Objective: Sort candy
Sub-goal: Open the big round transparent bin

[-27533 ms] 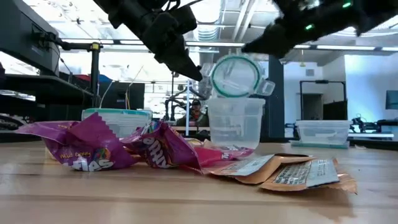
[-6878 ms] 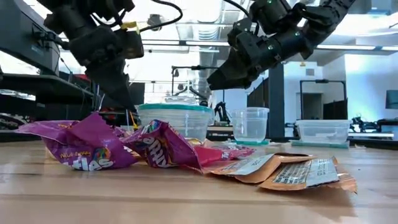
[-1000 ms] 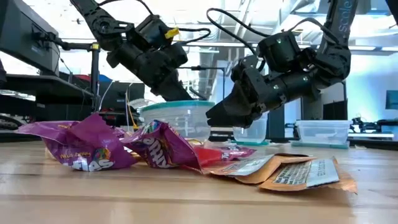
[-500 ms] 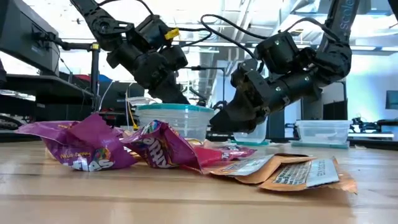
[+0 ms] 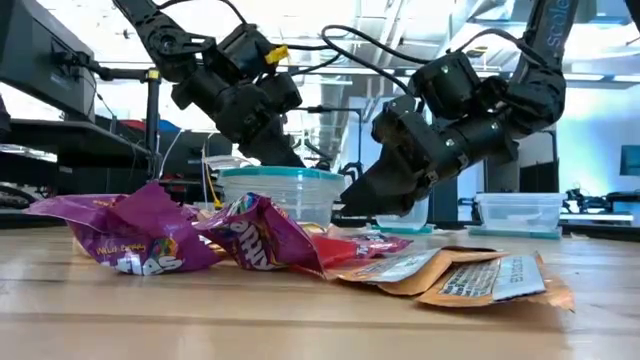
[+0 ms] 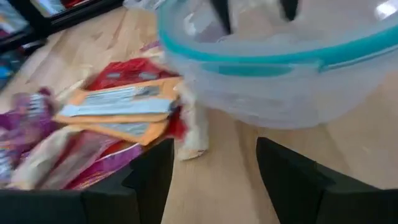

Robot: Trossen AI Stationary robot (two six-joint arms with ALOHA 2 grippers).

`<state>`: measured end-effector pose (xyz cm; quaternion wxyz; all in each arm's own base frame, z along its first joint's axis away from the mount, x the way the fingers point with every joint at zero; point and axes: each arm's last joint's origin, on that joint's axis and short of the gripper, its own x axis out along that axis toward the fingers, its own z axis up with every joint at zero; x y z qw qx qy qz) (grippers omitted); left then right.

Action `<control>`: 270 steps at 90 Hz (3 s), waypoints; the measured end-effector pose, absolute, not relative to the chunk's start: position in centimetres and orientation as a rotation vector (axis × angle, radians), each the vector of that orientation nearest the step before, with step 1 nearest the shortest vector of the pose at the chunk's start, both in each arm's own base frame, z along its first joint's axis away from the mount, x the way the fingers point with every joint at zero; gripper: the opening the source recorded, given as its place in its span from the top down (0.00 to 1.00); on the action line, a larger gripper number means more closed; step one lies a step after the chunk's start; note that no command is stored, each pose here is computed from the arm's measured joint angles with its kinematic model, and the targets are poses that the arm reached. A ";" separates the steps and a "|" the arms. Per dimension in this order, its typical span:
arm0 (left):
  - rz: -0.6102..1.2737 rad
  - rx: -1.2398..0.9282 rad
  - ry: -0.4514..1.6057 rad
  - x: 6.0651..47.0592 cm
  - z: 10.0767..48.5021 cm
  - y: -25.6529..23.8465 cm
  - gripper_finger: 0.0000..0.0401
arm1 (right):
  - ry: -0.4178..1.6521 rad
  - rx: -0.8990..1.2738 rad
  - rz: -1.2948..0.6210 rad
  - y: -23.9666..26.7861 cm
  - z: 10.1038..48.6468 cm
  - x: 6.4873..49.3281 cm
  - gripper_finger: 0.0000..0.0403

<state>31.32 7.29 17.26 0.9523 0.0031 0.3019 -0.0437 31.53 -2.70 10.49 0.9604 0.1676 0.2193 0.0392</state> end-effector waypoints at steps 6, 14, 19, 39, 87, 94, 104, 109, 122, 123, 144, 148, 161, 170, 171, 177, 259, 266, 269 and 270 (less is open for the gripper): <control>-0.089 0.006 0.614 31.3 17.3 7.3 0.68 | 0.455 0.372 0.106 -2.7 10.6 31.6 0.46; -0.089 0.006 0.614 31.3 17.3 7.3 0.68 | 0.483 0.384 0.112 -2.7 10.5 31.4 0.44; -0.088 0.006 0.614 31.3 17.3 7.3 0.68 | 0.507 0.389 0.109 -2.7 10.3 31.3 0.43; -0.085 0.006 0.606 31.3 17.5 7.3 0.68 | 0.549 0.379 0.101 -2.7 10.4 31.0 0.40; 0.040 -0.196 0.791 28.2 21.4 5.0 0.68 | 0.558 0.228 0.034 -3.7 12.9 30.2 0.40; 0.028 -0.207 0.843 28.0 20.9 4.0 0.68 | 0.542 0.210 0.025 -4.0 13.2 30.7 0.40; 0.039 -0.173 0.850 27.9 20.5 3.4 0.68 | 0.540 0.149 0.019 -4.2 13.1 31.9 0.40; 0.042 -0.157 0.854 27.9 20.4 3.4 0.68 | 0.542 0.129 0.024 -4.3 12.9 32.5 0.40; 0.058 -0.123 0.848 27.8 20.4 3.9 0.68 | 0.525 0.177 0.078 -4.2 13.3 33.4 0.41; 0.060 -0.121 0.847 27.8 20.4 3.9 0.68 | 0.525 0.179 0.086 -4.2 13.3 33.5 0.41; 0.090 -0.059 0.797 28.0 20.7 5.3 0.68 | 0.543 0.201 0.193 -2.6 13.4 33.5 0.41; 0.094 -0.056 0.790 28.0 20.7 5.4 0.68 | 0.573 0.213 0.182 -2.6 13.2 33.4 0.41; 0.094 -0.051 0.754 28.4 21.4 5.5 0.68 | 0.633 0.276 0.147 -2.9 12.7 33.0 0.41; 0.084 -0.032 0.701 29.0 22.3 5.4 0.68 | 0.647 0.295 0.141 -2.7 12.6 33.0 0.41; 0.083 -0.030 0.693 29.0 22.3 5.4 0.68 | 0.645 0.295 0.142 -2.6 12.6 33.0 0.41; 0.057 -0.023 0.657 29.3 22.5 5.4 0.68 | 0.624 0.283 0.137 -2.0 12.7 33.2 0.41; -0.020 -0.040 0.697 32.1 17.9 6.0 0.68 | 0.474 0.270 0.013 -0.2 9.2 35.1 0.41; -0.019 -0.038 0.697 32.1 17.9 6.0 0.68 | 0.422 0.295 -0.009 -0.3 8.7 35.4 0.41; -0.025 -0.041 0.696 32.1 17.8 6.0 0.68 | 0.415 0.296 -0.025 -0.4 8.7 35.5 0.41; -0.026 -0.041 0.696 32.1 17.8 6.0 0.68 | 0.414 0.298 -0.027 -0.5 8.7 35.5 0.41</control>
